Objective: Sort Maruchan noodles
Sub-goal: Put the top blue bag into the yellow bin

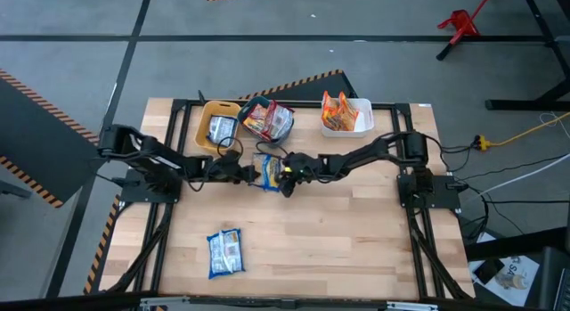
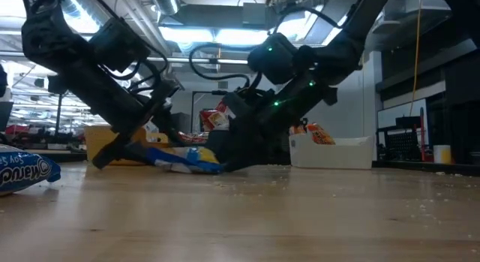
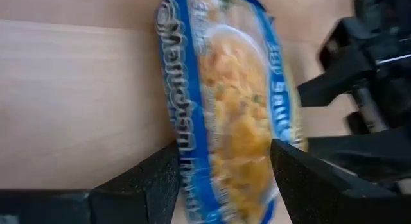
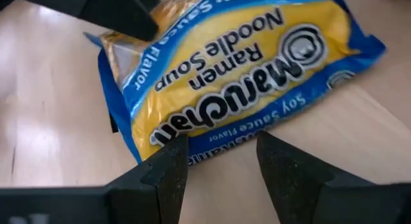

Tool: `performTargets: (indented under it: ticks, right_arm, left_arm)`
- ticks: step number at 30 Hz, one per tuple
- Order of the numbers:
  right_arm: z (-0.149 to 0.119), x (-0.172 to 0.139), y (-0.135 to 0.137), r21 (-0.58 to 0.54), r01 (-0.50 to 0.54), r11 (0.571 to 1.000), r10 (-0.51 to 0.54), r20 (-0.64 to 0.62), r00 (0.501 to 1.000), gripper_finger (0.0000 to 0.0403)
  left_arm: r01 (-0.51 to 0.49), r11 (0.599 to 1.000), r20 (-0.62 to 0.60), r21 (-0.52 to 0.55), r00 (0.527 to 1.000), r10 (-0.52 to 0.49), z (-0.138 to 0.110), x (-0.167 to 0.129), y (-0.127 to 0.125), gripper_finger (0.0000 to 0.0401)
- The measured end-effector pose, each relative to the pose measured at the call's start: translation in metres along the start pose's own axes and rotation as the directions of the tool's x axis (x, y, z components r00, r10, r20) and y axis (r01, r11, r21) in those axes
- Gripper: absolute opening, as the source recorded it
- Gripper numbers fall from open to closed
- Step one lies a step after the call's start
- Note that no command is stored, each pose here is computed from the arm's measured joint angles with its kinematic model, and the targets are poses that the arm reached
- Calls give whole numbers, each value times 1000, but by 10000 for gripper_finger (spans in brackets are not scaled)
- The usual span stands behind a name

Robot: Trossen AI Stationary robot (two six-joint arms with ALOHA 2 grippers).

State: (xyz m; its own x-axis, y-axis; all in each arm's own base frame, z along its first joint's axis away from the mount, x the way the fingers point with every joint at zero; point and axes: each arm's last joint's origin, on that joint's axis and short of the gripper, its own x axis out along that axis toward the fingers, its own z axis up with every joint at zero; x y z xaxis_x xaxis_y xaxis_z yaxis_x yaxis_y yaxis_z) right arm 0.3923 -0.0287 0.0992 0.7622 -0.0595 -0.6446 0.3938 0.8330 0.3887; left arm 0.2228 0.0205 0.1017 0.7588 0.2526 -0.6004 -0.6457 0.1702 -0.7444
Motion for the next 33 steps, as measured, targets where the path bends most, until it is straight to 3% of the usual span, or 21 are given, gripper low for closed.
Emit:
performTargets:
  ticks: [11,24,33]
  right_arm:
    - [14,6,10,-73,-42,996,42,-13,999,188]
    - [11,4,9,-94,-39,995,31,-83,996,188]
    - [16,-19,14,-83,-66,994,50,-182,982,188]
  left_arm:
    - [134,991,-45,4,990,-134,-1,3,-9,221]
    - [163,987,-75,-3,984,-162,-1,2,-11,129]
    - [261,964,-111,-51,958,-265,-1,0,-21,125]
